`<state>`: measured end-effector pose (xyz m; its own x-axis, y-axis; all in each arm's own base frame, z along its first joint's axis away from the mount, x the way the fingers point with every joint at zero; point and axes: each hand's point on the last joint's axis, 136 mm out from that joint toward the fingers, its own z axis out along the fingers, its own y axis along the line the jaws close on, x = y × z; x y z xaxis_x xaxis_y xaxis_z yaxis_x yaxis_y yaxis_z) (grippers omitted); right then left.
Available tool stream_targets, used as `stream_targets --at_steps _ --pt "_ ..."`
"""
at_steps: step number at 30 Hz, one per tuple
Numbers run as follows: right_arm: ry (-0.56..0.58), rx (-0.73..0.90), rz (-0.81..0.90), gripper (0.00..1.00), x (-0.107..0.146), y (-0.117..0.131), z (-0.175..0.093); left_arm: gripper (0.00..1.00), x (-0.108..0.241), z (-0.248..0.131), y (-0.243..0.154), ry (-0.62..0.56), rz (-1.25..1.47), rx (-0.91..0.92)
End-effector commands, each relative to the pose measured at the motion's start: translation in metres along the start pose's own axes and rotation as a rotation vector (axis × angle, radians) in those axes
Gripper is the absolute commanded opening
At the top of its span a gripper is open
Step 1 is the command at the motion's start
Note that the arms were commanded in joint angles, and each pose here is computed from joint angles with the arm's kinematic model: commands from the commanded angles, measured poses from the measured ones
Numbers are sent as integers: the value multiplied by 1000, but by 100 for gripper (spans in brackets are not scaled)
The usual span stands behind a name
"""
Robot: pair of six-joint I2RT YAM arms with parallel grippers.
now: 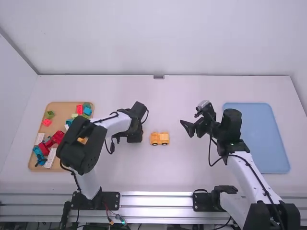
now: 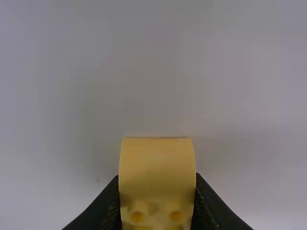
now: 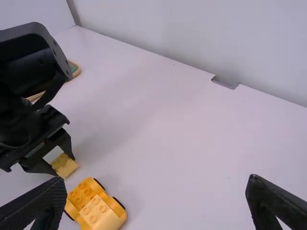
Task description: Assemble lego blocks to make yellow taxi
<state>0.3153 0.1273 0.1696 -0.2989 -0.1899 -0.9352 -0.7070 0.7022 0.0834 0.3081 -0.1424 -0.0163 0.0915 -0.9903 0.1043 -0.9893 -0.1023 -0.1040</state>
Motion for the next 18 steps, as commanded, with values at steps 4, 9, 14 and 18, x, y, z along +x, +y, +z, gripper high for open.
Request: stream_targets --at_steps 4,9,14,18 --pt "-1 -10 4 98 1 3 0 3 -8 4 8 -30 -30 -29" --pt "-1 -10 5 98 2 3 0 59 -11 4 5 -46 -12 -16" --pt "-1 -10 5 98 2 3 0 99 -12 4 4 -45 -12 -17" --pt "-1 -10 5 98 2 3 0 99 -10 3 4 -44 12 -10"
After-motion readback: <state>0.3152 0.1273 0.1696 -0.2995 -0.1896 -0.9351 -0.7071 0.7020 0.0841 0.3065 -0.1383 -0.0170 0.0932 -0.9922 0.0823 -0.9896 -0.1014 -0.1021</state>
